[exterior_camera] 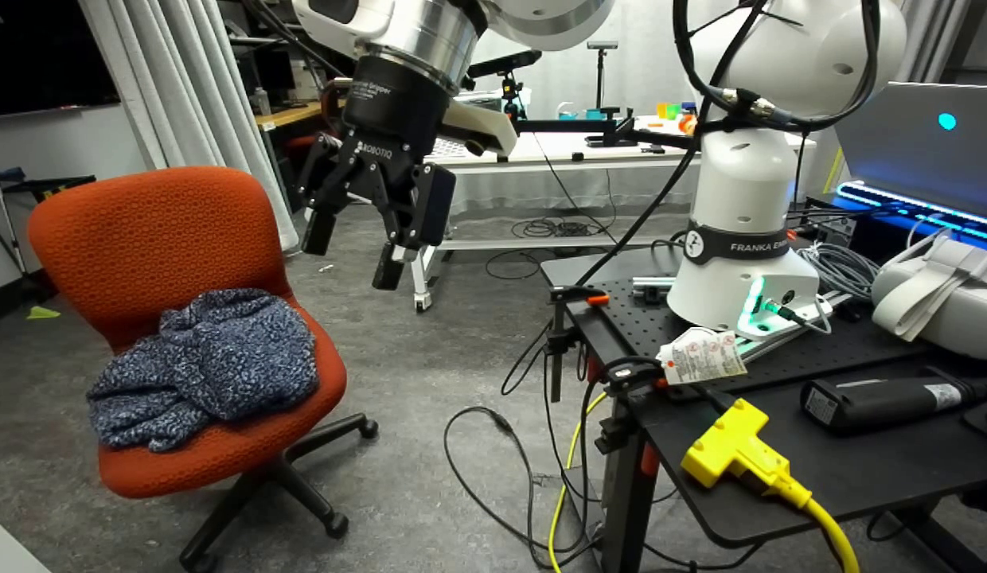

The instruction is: Close the open drawer

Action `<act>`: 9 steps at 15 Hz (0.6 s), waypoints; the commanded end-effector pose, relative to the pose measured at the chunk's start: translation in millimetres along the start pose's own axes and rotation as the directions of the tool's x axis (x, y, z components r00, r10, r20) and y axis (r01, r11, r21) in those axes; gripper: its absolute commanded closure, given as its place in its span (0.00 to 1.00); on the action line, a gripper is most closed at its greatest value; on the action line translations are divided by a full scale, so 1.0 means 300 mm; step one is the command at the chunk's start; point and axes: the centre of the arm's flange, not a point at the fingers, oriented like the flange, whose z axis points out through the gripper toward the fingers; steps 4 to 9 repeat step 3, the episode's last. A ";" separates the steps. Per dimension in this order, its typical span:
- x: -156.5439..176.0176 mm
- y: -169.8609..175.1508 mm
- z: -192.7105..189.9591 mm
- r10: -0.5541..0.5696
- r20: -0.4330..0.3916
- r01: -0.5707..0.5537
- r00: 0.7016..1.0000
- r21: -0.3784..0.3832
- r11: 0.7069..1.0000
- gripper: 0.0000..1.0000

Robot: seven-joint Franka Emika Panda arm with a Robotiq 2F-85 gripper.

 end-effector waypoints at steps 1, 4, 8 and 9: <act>0.000 0.000 0.000 0.000 0.000 0.000 1.000 0.000 1.000 0.00; 0.000 0.000 0.000 0.000 0.000 0.000 1.000 0.000 1.000 0.00; 0.000 0.000 0.000 0.000 0.000 0.000 1.000 0.000 1.000 0.00; 0.000 0.000 0.000 0.000 0.000 0.000 1.000 0.000 1.000 0.00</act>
